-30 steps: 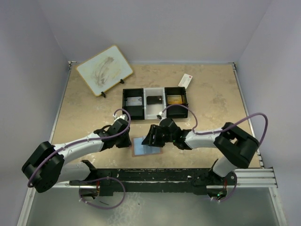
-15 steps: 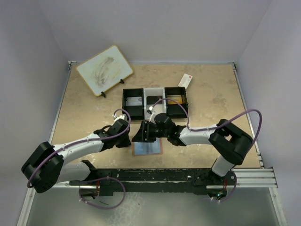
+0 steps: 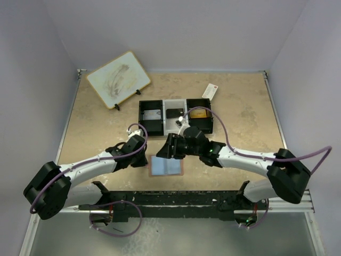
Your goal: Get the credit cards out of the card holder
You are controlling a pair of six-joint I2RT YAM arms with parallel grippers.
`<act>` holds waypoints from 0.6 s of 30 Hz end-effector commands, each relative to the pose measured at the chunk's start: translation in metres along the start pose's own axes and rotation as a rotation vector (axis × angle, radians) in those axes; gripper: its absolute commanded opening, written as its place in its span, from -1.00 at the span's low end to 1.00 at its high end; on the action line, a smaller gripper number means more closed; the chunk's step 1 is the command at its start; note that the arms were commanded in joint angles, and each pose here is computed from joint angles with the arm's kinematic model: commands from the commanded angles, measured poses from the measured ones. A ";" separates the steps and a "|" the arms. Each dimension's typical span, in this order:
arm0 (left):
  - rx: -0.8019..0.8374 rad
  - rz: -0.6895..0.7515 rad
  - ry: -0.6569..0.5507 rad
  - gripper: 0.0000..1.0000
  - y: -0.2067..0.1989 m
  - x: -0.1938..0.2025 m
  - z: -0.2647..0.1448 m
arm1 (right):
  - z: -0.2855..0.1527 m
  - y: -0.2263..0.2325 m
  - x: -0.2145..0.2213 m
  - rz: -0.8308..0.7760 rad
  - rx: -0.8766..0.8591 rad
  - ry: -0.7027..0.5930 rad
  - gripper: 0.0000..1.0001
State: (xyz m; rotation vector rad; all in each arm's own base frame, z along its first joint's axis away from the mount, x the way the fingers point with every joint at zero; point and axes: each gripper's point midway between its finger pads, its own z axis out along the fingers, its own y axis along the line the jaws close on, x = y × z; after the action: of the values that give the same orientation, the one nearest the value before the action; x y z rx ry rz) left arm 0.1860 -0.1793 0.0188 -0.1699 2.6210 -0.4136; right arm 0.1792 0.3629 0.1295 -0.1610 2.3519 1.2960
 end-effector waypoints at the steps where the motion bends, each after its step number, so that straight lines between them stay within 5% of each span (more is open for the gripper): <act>1: 0.011 -0.013 -0.023 -1.00 -0.001 -0.002 -0.001 | -0.029 -0.065 -0.001 0.071 0.312 -0.056 0.16; 18: 0.027 0.012 -0.003 -1.00 -0.009 -0.003 0.001 | -0.019 -0.090 0.024 0.104 0.321 -0.009 0.03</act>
State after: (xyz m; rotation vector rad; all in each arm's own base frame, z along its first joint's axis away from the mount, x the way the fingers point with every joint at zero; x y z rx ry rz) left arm 0.1854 -0.1803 0.0170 -0.1687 2.6237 -0.4215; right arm 0.1700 0.2873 0.0507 0.0815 2.6094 0.8887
